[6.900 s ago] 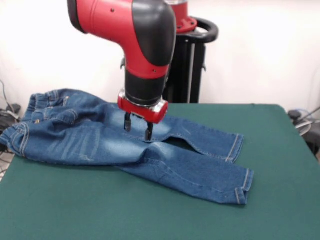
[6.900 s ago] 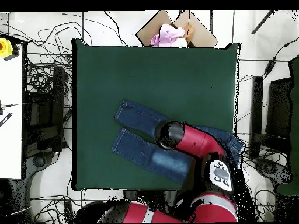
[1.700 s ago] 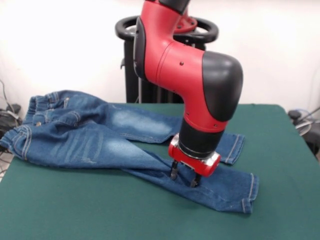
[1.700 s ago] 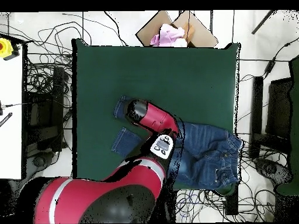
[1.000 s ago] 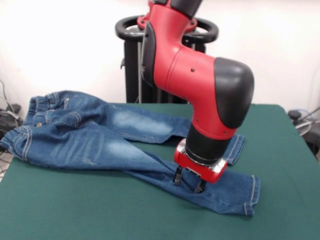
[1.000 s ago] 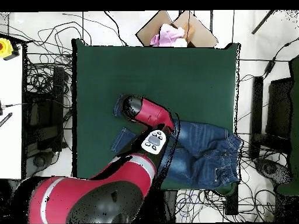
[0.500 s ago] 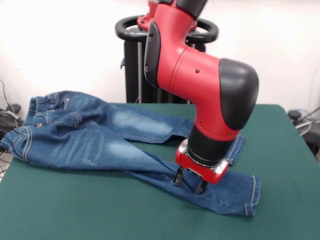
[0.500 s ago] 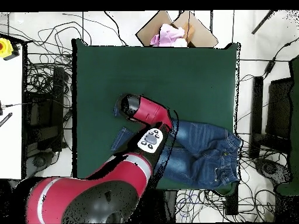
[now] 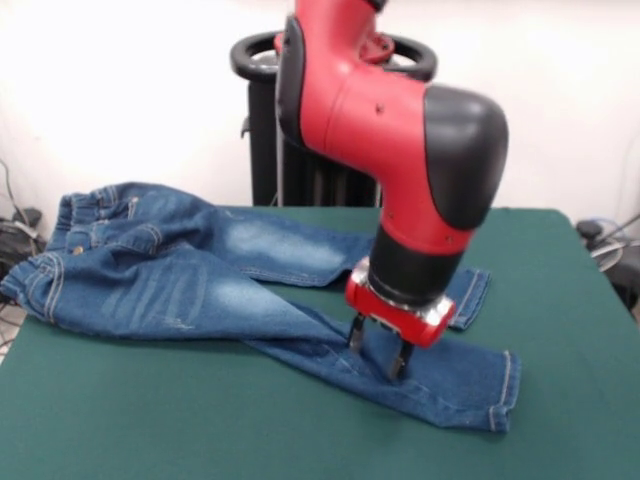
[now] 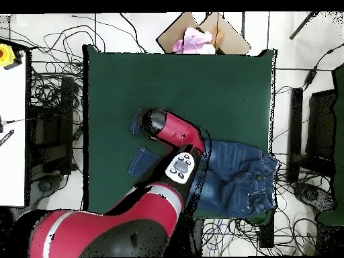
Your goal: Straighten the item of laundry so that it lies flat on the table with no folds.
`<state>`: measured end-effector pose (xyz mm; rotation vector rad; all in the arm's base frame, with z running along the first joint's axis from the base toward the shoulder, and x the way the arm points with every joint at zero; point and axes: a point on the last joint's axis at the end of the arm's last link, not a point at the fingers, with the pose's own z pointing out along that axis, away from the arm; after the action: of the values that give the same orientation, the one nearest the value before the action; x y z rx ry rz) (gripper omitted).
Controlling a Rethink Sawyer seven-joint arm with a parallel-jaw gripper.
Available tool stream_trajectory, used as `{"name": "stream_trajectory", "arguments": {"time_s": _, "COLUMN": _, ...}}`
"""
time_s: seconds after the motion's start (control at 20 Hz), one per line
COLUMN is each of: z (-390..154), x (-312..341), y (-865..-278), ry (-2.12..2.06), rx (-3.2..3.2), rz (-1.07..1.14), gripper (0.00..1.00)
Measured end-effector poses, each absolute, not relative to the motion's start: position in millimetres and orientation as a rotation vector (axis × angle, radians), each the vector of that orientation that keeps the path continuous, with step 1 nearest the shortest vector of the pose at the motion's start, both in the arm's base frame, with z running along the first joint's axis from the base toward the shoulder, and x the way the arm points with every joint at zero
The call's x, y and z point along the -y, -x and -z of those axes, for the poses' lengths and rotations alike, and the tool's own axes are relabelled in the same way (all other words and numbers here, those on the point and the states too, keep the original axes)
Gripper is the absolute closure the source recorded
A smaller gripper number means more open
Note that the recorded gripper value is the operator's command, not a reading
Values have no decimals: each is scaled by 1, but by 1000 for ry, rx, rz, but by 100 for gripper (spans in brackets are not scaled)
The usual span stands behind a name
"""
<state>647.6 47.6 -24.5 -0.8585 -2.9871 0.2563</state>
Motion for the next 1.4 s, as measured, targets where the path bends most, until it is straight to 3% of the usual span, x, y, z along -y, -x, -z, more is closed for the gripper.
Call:
{"name": "stream_trajectory", "arguments": {"time_s": 0.3, "z": -44, "x": -17, "y": -645, "ry": 887, "rx": 3011, "rz": -258, "gripper": 0}}
{"name": "stream_trajectory", "arguments": {"time_s": 0.55, "z": -110, "x": 67, "y": -628, "ry": 973, "rx": 2980, "rz": -279, "gripper": 0}}
{"name": "stream_trajectory", "arguments": {"time_s": 0.8, "z": -136, "x": 150, "y": -594, "ry": 1122, "rx": 2927, "rz": -281, "gripper": 0}}
{"name": "stream_trajectory", "arguments": {"time_s": 1.1, "z": -105, "x": 213, "y": -533, "ry": 1185, "rx": 2948, "rz": -346, "gripper": 0}}
{"name": "stream_trajectory", "arguments": {"time_s": 1.4, "z": -59, "x": 203, "y": -481, "ry": 1023, "rx": 3068, "rz": -405, "gripper": 0}}
